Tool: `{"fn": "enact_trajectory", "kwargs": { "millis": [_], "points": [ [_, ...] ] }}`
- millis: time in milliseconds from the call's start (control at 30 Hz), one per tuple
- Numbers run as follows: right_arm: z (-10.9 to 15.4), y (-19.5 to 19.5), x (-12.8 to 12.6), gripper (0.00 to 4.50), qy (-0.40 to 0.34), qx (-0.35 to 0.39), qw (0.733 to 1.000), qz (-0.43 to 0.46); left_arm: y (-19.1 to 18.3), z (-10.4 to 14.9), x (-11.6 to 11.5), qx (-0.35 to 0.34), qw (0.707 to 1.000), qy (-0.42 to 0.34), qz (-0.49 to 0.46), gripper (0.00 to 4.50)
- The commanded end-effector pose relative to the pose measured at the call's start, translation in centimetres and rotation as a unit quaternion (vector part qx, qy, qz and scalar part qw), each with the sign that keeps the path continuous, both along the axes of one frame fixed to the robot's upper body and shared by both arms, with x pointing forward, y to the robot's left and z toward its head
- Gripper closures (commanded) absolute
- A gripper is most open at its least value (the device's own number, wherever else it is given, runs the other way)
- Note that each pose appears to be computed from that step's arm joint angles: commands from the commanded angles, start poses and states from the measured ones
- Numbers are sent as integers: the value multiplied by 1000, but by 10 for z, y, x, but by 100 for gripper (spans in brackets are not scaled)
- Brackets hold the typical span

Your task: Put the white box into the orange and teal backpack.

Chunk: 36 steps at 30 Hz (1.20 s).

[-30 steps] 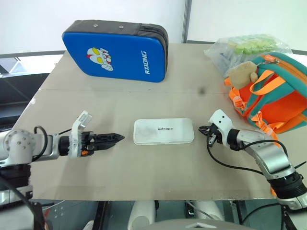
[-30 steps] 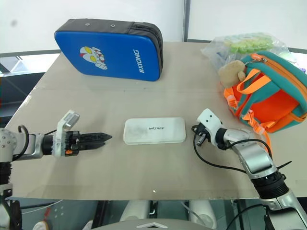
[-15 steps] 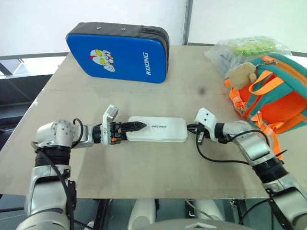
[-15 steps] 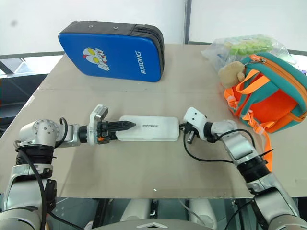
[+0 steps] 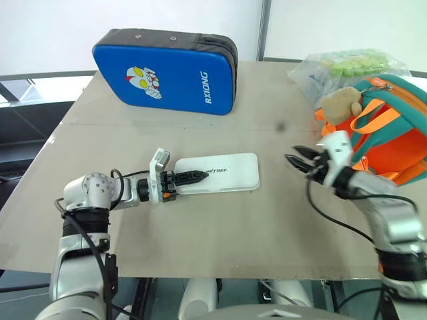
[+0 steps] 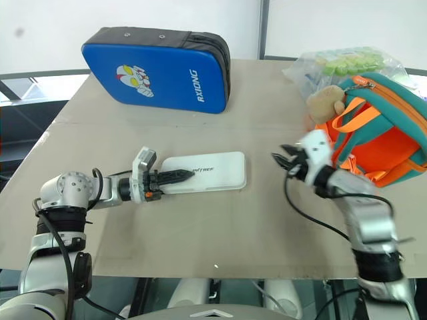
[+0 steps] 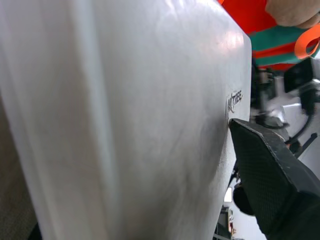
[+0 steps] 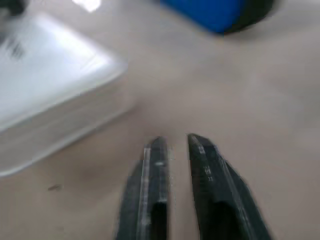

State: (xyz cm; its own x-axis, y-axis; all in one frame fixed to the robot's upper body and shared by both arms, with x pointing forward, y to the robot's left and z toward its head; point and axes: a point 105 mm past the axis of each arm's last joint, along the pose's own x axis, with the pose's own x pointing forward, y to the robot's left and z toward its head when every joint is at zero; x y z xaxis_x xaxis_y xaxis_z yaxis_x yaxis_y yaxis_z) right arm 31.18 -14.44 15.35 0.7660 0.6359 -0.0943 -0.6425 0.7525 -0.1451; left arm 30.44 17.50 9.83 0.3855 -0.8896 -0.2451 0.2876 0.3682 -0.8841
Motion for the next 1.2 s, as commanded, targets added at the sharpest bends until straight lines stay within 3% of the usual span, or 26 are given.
{"fn": "enact_trajectory", "kwargs": {
  "millis": [33,100,200,367,533,633,733,900,1000,1067,1200],
  "points": [
    [48,-57,-68,178,27,59,996,-56,-5,7,-3,1,999,-41,7,171],
    [52,-76,-87,119,60,49,994,-80,-8,8,-2,-4,999,-48,15,171],
    [50,-105,-85,119,93,29,980,-171,-15,10,1,-9,998,-55,22,171],
    [56,-124,-39,119,48,71,954,-287,-23,11,6,-4,997,-69,31,171],
    [66,-104,8,119,24,146,952,-267,-25,14,8,-5,996,-82,42,171],
    [65,-98,32,119,15,139,953,-268,-22,16,10,-1,994,-95,58,171],
    [63,-96,46,184,8,138,954,-267,-20,19,10,-2,992,-103,71,171],
    [63,-86,59,437,-32,72,971,-227,-18,31,9,-11,982,-155,111,171],
    [80,-70,59,446,-71,56,984,-154,-17,48,13,-24,964,-216,154,171],
    [107,-44,49,446,-96,101,989,-55,-16,60,15,-40,956,-238,168,171],
    [172,-3,17,446,-149,195,961,131,2,88,34,-41,922,-305,235,171]
  ]
}}
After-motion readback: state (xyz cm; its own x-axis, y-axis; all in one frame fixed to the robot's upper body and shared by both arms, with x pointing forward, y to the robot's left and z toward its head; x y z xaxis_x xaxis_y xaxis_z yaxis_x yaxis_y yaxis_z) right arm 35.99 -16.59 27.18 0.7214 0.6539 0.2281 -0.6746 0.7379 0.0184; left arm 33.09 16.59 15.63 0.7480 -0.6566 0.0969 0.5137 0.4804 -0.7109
